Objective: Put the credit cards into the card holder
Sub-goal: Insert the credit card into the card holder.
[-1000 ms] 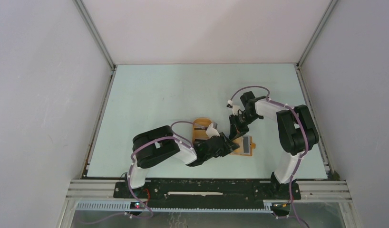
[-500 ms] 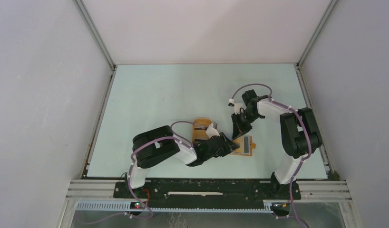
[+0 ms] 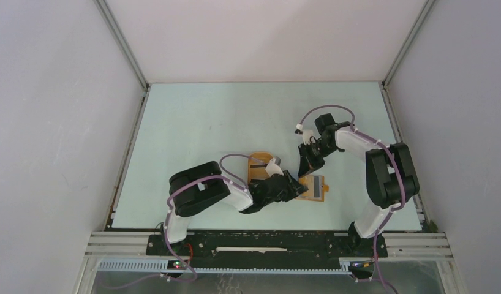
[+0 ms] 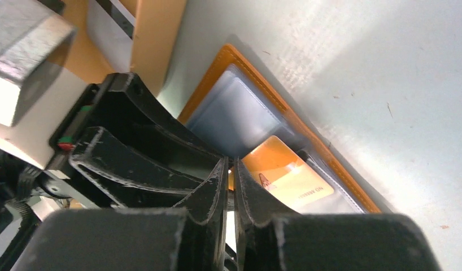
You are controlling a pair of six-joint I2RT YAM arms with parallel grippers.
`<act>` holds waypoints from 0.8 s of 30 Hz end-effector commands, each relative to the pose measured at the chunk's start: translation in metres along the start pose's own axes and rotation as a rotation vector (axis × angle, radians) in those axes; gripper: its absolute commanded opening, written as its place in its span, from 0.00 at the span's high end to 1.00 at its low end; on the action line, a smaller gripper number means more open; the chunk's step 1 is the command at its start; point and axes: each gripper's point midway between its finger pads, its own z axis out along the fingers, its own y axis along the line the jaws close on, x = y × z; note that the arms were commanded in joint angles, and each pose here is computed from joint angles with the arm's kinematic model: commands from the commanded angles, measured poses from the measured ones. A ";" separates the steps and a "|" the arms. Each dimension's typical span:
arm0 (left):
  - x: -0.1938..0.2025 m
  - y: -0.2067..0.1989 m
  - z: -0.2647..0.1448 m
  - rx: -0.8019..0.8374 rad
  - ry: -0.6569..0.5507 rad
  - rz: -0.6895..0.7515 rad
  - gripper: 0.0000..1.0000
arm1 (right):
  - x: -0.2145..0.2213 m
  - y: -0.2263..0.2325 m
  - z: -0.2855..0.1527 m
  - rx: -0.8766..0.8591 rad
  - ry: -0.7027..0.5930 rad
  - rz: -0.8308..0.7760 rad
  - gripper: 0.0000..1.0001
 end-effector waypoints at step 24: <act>-0.005 -0.019 0.000 0.020 0.018 0.063 0.66 | 0.019 -0.016 0.008 0.170 0.119 -0.120 0.88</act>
